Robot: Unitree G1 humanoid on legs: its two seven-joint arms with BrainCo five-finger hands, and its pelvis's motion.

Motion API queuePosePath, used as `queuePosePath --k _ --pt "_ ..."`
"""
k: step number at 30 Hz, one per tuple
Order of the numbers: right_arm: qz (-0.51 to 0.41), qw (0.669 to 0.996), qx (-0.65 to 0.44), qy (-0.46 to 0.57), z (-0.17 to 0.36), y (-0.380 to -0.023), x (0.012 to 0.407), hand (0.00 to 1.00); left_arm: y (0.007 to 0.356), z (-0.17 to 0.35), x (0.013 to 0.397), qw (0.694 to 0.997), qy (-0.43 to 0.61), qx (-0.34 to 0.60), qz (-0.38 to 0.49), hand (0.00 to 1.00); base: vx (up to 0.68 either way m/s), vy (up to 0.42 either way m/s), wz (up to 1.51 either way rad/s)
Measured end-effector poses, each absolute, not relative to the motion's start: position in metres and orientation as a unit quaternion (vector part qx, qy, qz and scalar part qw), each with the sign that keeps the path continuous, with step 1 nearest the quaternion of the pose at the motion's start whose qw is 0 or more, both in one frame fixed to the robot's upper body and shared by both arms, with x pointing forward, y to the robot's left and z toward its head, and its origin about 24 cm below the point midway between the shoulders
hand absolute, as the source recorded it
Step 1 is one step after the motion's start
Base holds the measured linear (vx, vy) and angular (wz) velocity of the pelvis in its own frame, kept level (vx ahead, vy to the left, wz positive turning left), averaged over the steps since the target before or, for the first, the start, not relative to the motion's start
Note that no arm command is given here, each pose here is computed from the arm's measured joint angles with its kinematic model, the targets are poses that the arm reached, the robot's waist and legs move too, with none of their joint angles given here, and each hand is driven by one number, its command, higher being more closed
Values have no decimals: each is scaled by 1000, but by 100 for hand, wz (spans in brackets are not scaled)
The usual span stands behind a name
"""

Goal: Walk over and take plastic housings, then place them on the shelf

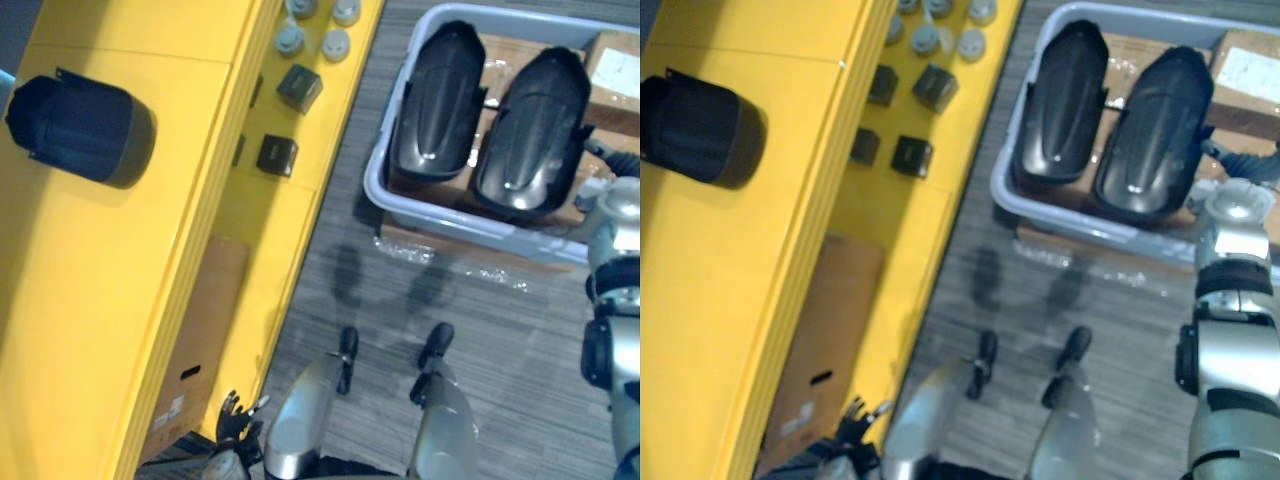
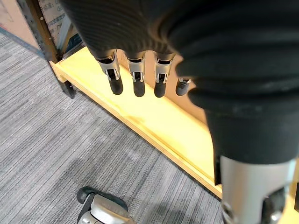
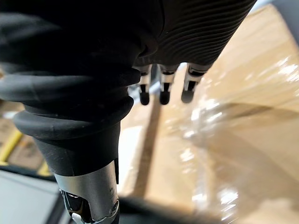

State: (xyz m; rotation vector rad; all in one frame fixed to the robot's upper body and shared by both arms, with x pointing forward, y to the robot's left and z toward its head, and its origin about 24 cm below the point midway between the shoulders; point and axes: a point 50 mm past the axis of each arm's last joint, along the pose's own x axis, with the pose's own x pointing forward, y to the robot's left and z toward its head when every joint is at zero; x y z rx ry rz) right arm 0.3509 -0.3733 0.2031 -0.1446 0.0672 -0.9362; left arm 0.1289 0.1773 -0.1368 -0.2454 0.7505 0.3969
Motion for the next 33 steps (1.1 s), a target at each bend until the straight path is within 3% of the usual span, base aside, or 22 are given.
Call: queuePosePath --k 16,28,33 --pt "-457 866 -190 73 214 -401 333 0 159 -141 126 900 377 -136 173 0 -10 -1 5" --pt "-569 798 -179 86 221 -408 322 0 157 -139 128 904 370 -135 168 0 8 9 2" --pt "-606 778 -162 -10 256 -402 324 0 157 -139 127 904 371 -135 167 0 -7 -1 -7"
